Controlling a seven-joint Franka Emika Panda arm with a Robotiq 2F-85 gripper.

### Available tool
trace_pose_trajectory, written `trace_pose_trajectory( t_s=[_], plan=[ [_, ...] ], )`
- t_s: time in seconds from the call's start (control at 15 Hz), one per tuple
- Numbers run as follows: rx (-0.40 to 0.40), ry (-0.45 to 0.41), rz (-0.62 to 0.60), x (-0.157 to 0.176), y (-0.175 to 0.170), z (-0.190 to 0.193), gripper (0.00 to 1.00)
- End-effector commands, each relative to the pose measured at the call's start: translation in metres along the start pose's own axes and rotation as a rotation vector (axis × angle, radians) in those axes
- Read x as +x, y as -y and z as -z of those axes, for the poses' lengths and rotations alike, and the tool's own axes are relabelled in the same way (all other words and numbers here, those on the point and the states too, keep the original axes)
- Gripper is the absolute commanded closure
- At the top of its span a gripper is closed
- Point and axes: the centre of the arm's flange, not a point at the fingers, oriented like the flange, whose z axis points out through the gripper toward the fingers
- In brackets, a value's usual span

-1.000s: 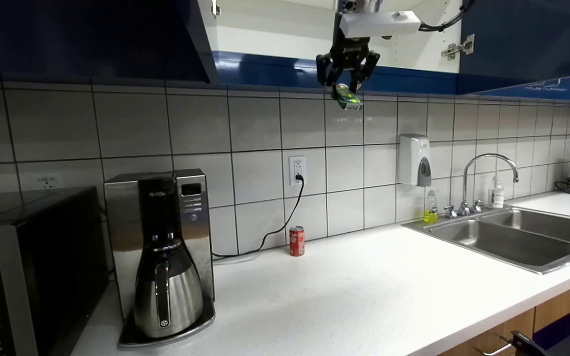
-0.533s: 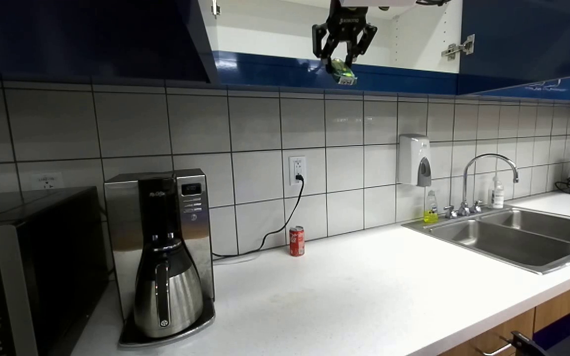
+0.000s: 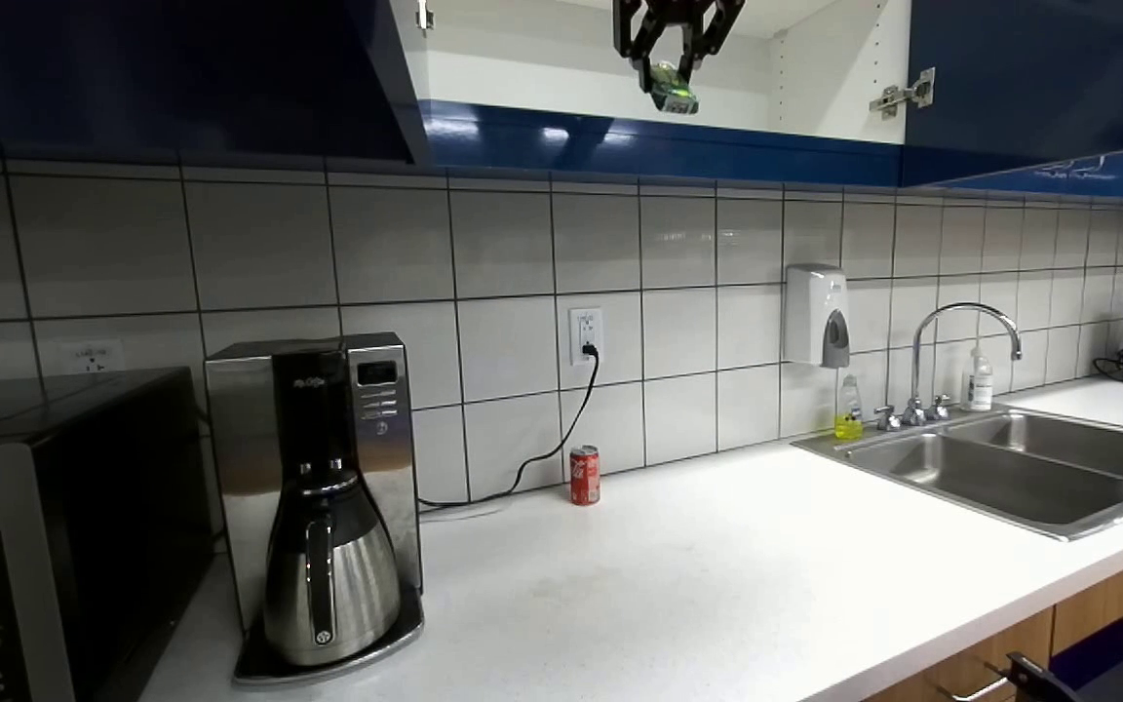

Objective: Put the green snack bar in the top cabinet

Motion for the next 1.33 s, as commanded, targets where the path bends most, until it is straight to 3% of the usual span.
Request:
trace_pose_trajectory(
  t_s=[0.0, 0.6, 1.27],
  plan=[
    [-0.027, -0.007, -0.035, 0.036, 0.002, 0.005, 0.79],
    [-0.012, -0.002, -0.082, 0.099, 0.002, -0.022, 0.79],
    [-0.002, 0.052, -0.152, 0.146, -0.008, -0.06, 0.79]
  ],
)
